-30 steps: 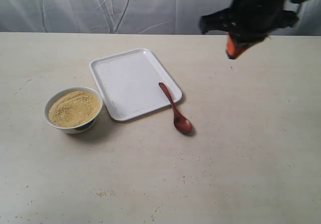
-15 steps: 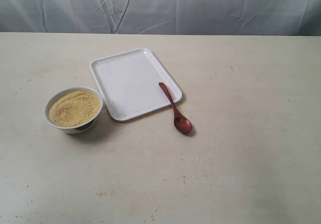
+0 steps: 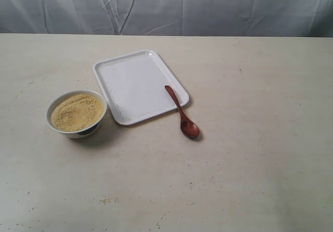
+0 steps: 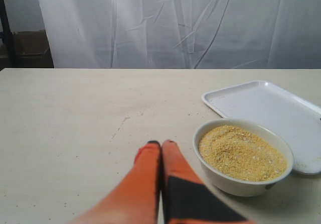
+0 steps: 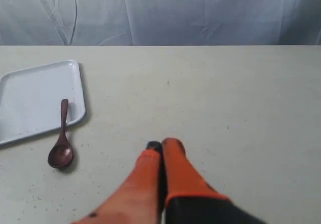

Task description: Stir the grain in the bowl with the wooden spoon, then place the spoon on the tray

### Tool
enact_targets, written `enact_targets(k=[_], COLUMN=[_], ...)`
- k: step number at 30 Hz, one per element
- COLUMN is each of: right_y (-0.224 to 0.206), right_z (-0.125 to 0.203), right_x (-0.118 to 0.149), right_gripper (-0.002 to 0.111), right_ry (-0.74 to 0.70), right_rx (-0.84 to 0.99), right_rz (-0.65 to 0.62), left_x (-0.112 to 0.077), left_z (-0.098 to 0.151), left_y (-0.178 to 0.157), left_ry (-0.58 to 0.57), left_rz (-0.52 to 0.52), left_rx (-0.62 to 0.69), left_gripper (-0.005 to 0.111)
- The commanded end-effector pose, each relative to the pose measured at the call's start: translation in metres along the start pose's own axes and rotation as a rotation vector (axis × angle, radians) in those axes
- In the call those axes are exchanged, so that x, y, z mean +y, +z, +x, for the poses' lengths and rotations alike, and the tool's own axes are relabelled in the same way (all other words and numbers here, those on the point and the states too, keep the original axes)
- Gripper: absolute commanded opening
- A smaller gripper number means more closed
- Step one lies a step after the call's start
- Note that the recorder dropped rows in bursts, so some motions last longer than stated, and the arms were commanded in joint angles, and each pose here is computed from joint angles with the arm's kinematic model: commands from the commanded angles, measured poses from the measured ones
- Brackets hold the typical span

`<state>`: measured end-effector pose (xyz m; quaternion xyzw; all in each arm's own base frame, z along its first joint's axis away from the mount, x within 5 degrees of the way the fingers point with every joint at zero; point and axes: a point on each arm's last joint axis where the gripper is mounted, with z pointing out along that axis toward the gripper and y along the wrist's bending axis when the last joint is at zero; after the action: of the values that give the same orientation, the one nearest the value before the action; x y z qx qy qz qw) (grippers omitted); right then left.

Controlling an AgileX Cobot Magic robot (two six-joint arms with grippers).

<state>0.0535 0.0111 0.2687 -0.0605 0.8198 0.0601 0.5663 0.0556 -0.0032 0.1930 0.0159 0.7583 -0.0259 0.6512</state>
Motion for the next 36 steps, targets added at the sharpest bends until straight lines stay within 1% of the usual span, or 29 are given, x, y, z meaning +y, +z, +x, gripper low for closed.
enact_targets(k=[1,28,36], right_y=[0.008,0.008,-0.006], right_z=[0.012,0.013,0.026], right_x=[-0.001,-0.001,-0.001], right_gripper=[-0.001,-0.001,-0.001], right_ry=[-0.008,0.001,-0.004], right_rx=[-0.02,-0.019,-0.141], right_rz=[0.009,0.005,0.004], left_x=[0.0,0.0,0.0], left_z=[0.001,0.001,0.001], left_y=[0.0,0.0,0.0], left_ry=[0.003,0.003,0.003], left_rz=[-0.005,-0.005,-0.005], left_rx=[-0.006,-0.006,-0.006], left_gripper=[0.0,0.0,0.0])
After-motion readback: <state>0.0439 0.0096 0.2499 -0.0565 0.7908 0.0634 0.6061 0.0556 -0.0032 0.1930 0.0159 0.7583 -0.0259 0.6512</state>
